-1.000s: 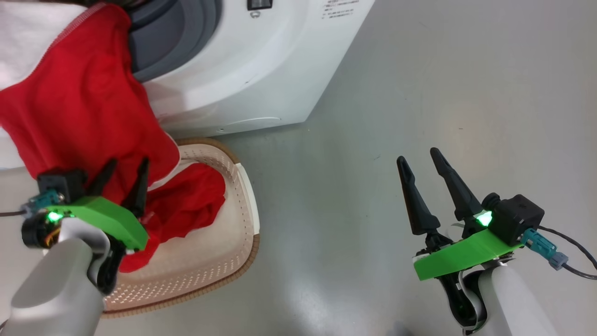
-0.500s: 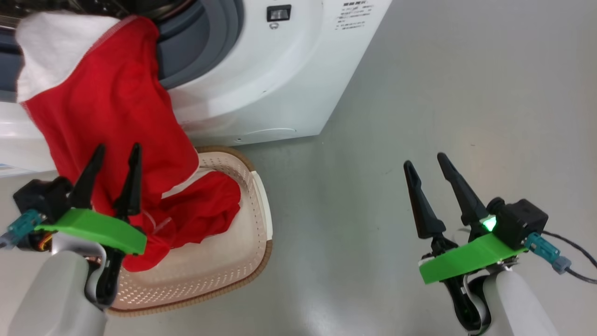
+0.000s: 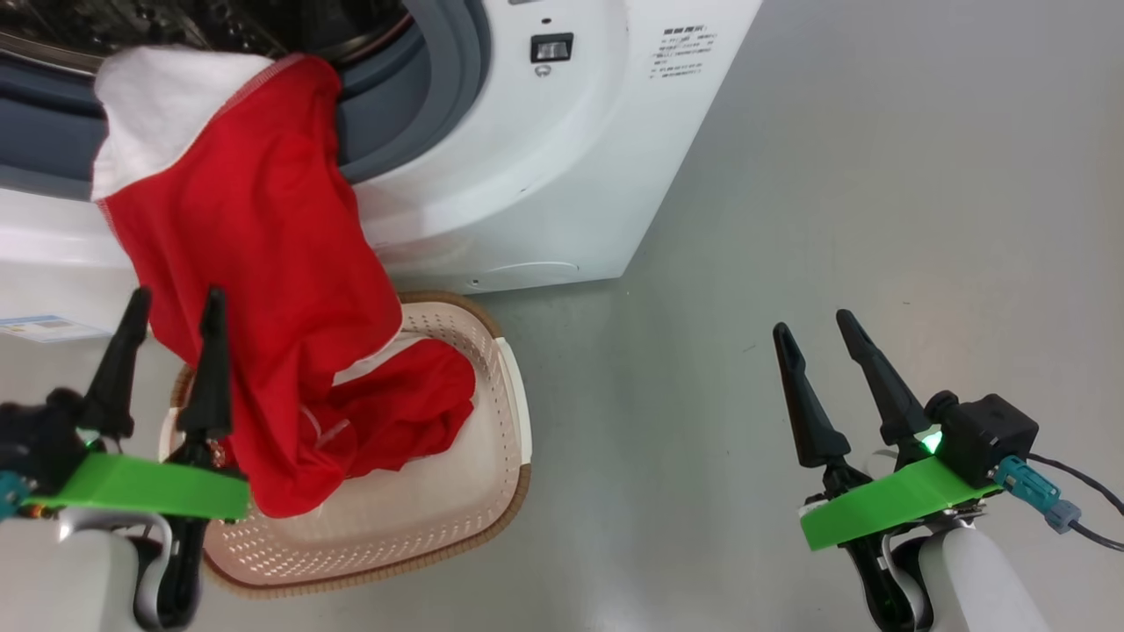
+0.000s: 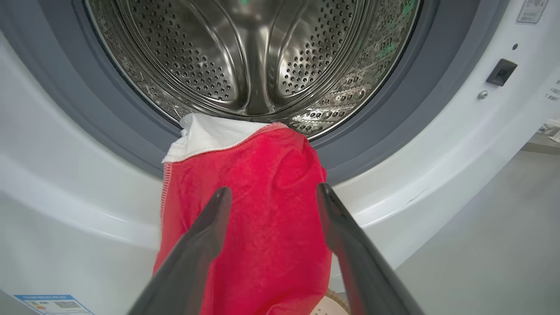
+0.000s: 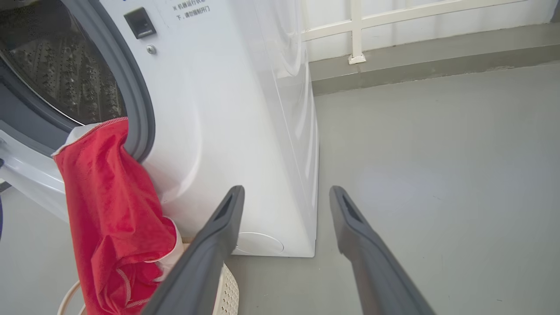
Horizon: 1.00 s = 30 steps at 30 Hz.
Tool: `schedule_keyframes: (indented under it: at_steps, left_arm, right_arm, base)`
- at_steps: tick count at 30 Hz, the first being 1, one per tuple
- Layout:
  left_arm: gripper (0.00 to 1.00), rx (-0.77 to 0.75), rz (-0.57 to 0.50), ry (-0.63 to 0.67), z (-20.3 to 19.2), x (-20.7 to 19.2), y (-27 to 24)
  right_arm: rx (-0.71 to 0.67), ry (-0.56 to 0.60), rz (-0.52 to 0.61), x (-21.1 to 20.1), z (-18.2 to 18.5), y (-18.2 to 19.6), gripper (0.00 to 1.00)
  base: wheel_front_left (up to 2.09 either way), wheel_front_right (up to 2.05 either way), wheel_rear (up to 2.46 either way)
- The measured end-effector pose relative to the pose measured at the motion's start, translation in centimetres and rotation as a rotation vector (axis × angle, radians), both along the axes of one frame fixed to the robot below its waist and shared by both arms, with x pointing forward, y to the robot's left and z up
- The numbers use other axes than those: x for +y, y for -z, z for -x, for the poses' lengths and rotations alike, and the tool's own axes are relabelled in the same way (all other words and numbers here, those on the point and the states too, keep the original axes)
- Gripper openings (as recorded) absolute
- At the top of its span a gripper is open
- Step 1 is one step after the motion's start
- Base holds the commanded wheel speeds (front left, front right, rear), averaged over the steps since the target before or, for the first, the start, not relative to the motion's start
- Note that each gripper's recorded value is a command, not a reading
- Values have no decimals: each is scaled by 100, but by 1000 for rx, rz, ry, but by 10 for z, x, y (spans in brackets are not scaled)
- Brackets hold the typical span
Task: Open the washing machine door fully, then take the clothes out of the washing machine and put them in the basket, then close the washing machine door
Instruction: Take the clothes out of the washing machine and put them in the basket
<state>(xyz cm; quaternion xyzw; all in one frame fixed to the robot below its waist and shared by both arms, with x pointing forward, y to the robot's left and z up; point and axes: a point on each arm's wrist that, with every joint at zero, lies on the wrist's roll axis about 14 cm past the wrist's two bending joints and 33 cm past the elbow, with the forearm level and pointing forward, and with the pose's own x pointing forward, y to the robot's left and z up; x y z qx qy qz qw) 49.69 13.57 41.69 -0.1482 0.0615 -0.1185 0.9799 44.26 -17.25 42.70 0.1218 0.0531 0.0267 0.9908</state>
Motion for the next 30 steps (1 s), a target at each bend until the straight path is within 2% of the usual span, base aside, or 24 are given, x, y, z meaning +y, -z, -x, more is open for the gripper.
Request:
schedule_keyframes:
  at_steps: [10,20,30]
  left_arm:
    - [100,-43,2,-65,25,20,-19]
    - [100,-3,-16,-103,56,35,-11]
    - [100,8,-9,-119,59,37,-8]
  right_arm:
    - [-24,-6,3,2,3,-10,100]
    - [-14,-1,3,1,10,-8,100]
    - [-3,8,4,-2,9,-4,100]
  base:
    - [0,0,0]
    - [0,0,0]
    - [0,0,0]
